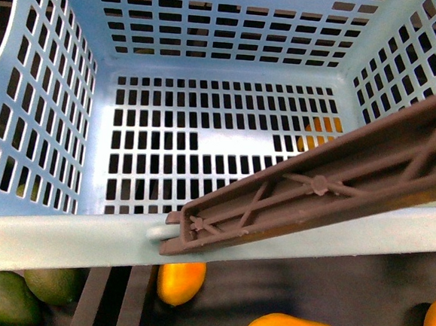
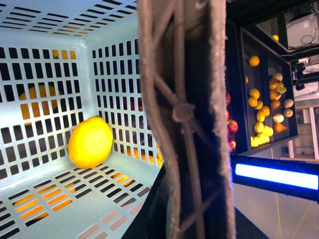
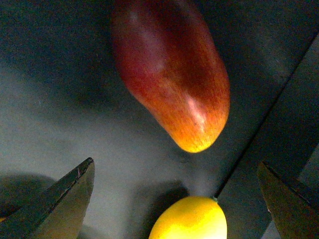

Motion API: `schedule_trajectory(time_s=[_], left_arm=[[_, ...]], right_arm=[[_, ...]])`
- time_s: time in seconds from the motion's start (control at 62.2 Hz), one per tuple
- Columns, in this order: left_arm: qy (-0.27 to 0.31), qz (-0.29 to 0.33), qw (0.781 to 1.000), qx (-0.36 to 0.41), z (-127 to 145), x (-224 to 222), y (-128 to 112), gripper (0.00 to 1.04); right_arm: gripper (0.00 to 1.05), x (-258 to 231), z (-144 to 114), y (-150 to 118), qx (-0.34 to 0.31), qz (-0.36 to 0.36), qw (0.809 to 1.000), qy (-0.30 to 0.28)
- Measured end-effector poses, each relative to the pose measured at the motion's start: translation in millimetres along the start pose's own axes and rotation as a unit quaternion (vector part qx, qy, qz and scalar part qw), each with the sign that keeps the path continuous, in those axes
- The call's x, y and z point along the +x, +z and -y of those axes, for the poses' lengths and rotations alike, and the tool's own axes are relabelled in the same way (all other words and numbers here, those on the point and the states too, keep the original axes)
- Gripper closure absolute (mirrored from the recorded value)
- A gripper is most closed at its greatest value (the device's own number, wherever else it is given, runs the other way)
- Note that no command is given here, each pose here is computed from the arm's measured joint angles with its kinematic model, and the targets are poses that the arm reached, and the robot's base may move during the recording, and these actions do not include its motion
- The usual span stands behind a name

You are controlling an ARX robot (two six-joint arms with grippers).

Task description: Pick lemon and mango into basket

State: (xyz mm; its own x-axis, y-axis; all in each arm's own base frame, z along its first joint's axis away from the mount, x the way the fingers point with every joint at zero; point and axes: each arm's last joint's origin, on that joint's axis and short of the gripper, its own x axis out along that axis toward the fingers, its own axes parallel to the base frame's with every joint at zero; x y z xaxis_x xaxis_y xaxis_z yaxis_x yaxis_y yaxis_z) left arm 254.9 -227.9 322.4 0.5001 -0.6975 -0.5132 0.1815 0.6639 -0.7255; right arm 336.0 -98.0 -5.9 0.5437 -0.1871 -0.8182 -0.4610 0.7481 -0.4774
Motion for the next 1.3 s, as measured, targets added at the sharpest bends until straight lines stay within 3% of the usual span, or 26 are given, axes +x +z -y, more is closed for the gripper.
schedule_trajectory(time_s=[0.37, 0.755, 0.997, 1.302], left_arm=[[0.000, 0.000, 1.000, 0.000, 0, 0, 0, 1.00], [0.000, 0.000, 1.000, 0.000, 0, 0, 0, 1.00], [0.000, 0.000, 1.000, 0.000, 0, 0, 0, 1.00], [0.000, 0.000, 1.000, 0.000, 0, 0, 0, 1.00]], right_arm=[[0.09, 40, 11, 26, -0.001, 0.006, 1.000, 0.025], [0.09, 69, 7, 26, 0.041, -0.005, 0.998, 0.046], [0.40, 70, 4, 19, 0.081, 0.006, 0.995, 0.053], [0.45, 37, 16, 2, 0.182, 0.058, 0.980, 0.053]])
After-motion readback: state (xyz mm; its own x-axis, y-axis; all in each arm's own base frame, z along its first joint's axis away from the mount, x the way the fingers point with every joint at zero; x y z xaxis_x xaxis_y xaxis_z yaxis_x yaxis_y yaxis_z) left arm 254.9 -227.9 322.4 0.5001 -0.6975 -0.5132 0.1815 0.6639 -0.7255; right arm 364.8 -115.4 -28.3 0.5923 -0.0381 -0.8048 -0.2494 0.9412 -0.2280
